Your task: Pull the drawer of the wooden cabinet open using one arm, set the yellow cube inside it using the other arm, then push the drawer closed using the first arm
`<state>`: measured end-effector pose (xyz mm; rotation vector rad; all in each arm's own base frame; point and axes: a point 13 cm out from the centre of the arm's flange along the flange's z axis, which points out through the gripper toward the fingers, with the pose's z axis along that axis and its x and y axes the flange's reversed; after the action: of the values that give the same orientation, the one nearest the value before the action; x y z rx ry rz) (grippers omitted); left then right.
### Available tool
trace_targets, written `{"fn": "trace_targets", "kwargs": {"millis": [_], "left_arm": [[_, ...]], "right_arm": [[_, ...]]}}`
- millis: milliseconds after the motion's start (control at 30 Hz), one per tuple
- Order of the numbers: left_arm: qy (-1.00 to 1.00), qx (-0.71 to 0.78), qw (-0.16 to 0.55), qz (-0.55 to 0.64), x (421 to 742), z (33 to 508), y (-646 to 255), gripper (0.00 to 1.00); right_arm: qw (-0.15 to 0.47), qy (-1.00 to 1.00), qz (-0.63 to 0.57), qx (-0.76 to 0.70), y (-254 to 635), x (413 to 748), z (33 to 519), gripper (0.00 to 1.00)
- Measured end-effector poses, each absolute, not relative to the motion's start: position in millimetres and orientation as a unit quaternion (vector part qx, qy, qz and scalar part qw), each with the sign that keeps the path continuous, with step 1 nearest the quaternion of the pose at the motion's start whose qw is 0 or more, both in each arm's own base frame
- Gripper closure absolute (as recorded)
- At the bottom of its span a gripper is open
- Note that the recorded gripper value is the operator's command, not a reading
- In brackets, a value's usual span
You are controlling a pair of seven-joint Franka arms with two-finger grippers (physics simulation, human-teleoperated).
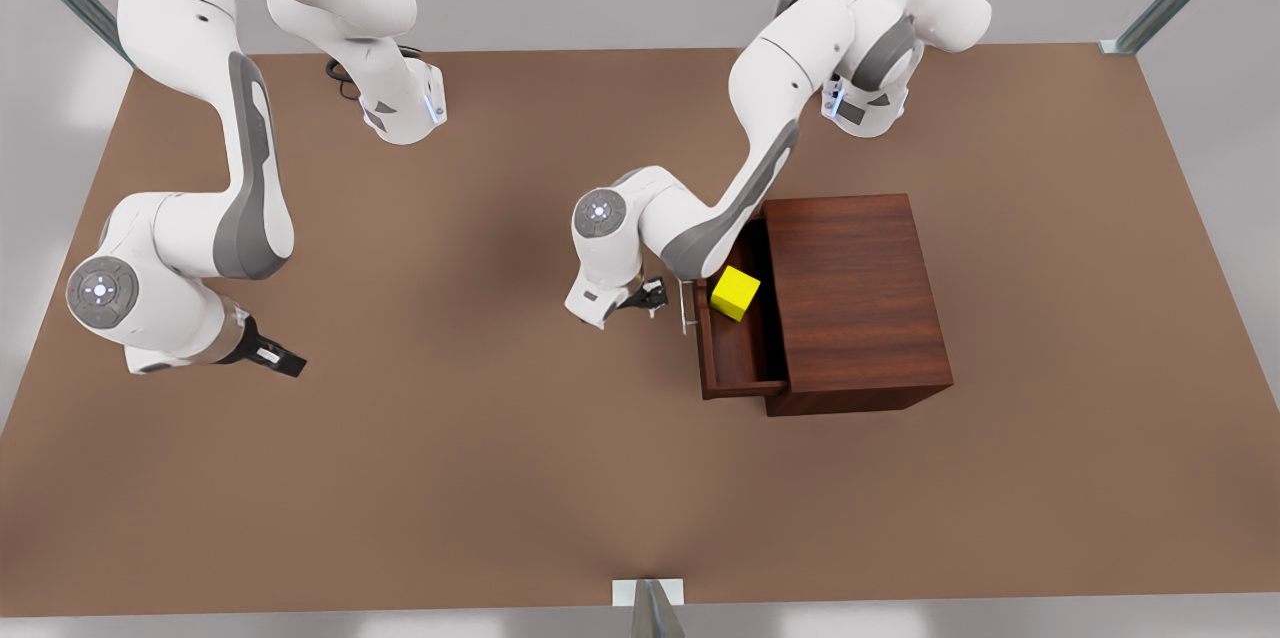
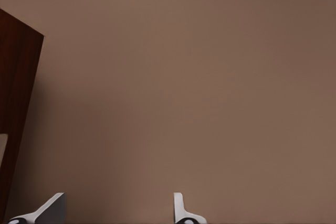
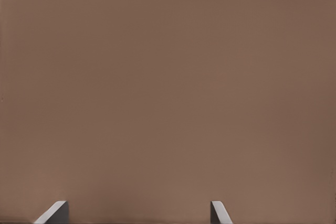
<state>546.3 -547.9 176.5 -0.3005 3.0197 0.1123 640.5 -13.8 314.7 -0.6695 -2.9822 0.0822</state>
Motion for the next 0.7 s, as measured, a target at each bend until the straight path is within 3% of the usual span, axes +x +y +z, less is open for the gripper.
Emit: {"fn": "trace_targets", "kwargs": {"millis": [700], "left_arm": [[0.982, -0.165, 0.036, 0.080, 560, 160, -471, 0.00]], "right_arm": [[0.045, -0.992, 0.022, -0.119, -14, 641, 314, 0.00]]}}
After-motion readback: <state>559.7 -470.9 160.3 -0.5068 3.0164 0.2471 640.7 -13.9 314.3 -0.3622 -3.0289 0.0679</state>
